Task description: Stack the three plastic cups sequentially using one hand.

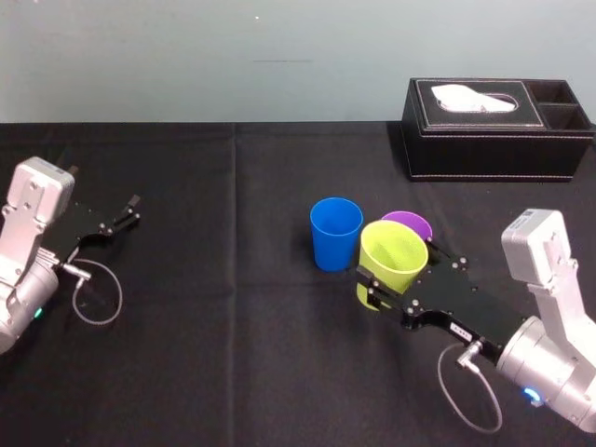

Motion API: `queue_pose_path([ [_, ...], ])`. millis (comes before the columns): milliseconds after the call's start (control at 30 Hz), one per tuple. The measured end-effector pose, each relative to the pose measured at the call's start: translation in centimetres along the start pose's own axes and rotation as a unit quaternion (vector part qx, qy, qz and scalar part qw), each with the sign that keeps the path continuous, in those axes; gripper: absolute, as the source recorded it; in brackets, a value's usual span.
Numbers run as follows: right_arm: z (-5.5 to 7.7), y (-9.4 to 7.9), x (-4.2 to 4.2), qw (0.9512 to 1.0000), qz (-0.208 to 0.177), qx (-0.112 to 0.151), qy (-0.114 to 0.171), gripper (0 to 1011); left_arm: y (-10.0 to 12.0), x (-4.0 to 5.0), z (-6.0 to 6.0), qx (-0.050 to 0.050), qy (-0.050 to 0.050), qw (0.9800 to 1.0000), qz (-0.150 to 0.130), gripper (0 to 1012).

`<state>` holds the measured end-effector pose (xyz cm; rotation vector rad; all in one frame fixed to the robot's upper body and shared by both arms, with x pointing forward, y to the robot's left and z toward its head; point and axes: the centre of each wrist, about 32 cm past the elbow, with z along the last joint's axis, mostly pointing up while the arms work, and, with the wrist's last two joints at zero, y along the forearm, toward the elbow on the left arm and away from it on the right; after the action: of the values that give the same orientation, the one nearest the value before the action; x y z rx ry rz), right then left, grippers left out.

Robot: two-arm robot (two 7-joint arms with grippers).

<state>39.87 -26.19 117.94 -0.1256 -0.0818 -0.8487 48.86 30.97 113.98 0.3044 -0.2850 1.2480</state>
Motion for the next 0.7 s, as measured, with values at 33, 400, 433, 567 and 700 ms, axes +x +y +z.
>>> queue_pose_path([
  [33, 0.3, 0.0, 0.08, 1.0, 0.001, 0.002, -0.001, 739, 0.0, 0.0, 0.0, 0.0, 0.0, 1.0, 0.0, 1011],
  [400, 2.8, 0.3, 0.37, 0.9997, -0.002, 0.02, -0.012, 739, 0.0, 0.0, 0.0, 0.0, 0.0, 1.0, 0.0, 1011],
  [433, 2.9, 0.4, 0.39, 0.9997, -0.002, 0.021, -0.013, 739, 0.0, 0.0, 0.0, 0.0, 0.0, 1.0, 0.0, 1011],
  [567, 3.7, 0.7, 0.53, 0.9996, -0.005, 0.024, -0.012, 739, 0.0, 0.0, 0.0, 0.0, 0.0, 1.0, 0.0, 1011],
  [700, 4.2, 1.1, 0.61, 0.9996, -0.006, 0.026, -0.014, 739, 0.0, 0.0, 0.0, 0.0, 0.0, 1.0, 0.0, 1011],
])
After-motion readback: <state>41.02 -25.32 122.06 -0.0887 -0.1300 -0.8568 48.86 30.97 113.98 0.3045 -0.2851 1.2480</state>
